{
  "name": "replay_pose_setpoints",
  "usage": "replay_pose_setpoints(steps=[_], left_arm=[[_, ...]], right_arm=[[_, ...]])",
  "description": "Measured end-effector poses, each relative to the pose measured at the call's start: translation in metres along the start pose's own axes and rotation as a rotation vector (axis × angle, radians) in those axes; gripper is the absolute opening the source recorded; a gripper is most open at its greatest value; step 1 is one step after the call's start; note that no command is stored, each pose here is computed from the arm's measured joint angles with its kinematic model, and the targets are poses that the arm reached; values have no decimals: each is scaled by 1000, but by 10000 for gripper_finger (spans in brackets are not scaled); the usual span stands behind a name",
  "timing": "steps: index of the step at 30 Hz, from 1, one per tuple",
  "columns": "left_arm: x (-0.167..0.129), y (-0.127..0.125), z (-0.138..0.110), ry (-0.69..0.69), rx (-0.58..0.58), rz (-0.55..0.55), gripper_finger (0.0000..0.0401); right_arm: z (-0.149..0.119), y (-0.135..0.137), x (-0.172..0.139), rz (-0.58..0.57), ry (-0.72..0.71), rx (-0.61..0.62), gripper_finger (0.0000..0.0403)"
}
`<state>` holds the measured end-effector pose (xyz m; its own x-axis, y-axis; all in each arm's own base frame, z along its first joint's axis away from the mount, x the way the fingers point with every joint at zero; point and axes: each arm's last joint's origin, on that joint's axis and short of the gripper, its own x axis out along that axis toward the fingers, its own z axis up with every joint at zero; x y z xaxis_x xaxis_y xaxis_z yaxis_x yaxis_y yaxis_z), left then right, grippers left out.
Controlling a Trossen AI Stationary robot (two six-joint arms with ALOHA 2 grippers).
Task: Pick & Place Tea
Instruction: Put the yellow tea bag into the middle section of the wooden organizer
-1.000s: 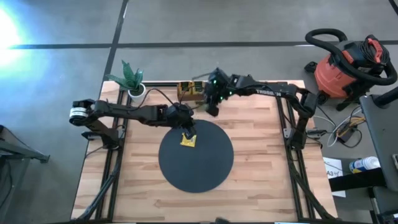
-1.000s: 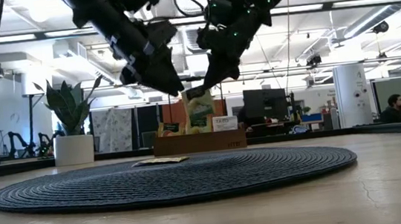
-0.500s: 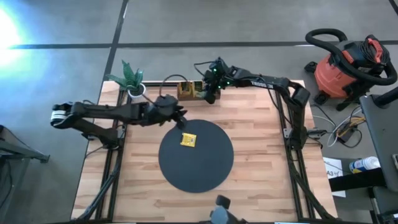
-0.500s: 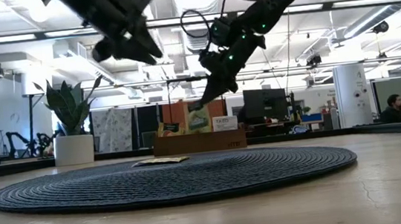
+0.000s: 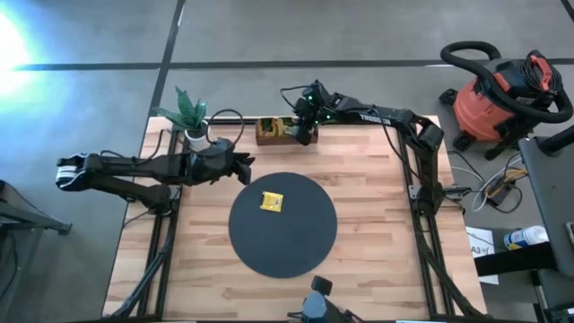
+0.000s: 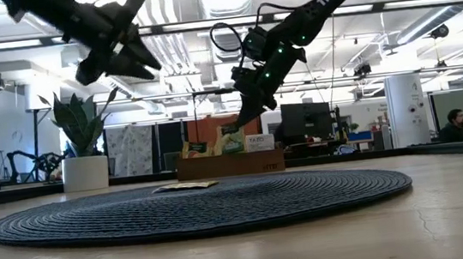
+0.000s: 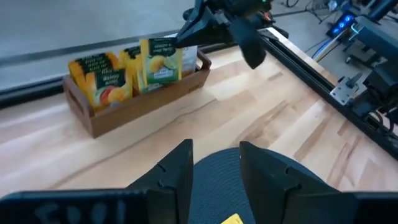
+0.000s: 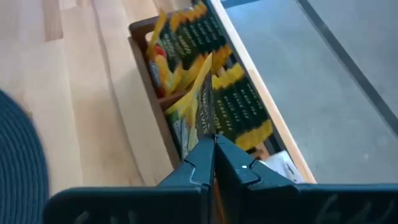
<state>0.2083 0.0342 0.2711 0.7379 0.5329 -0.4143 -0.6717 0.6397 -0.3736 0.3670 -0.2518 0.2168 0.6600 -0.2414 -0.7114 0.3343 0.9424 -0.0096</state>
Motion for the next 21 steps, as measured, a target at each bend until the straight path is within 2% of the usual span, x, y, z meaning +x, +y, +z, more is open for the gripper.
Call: replay_pose_setpoints(steps=[13, 21], left_arm=[[8, 17, -30, 46, -98, 10, 124], [9, 19, -35, 66, -152, -2, 124]], right_arm=[[-4, 3, 4, 12, 0, -46, 9], [-2, 3, 5, 5, -36, -94, 9]])
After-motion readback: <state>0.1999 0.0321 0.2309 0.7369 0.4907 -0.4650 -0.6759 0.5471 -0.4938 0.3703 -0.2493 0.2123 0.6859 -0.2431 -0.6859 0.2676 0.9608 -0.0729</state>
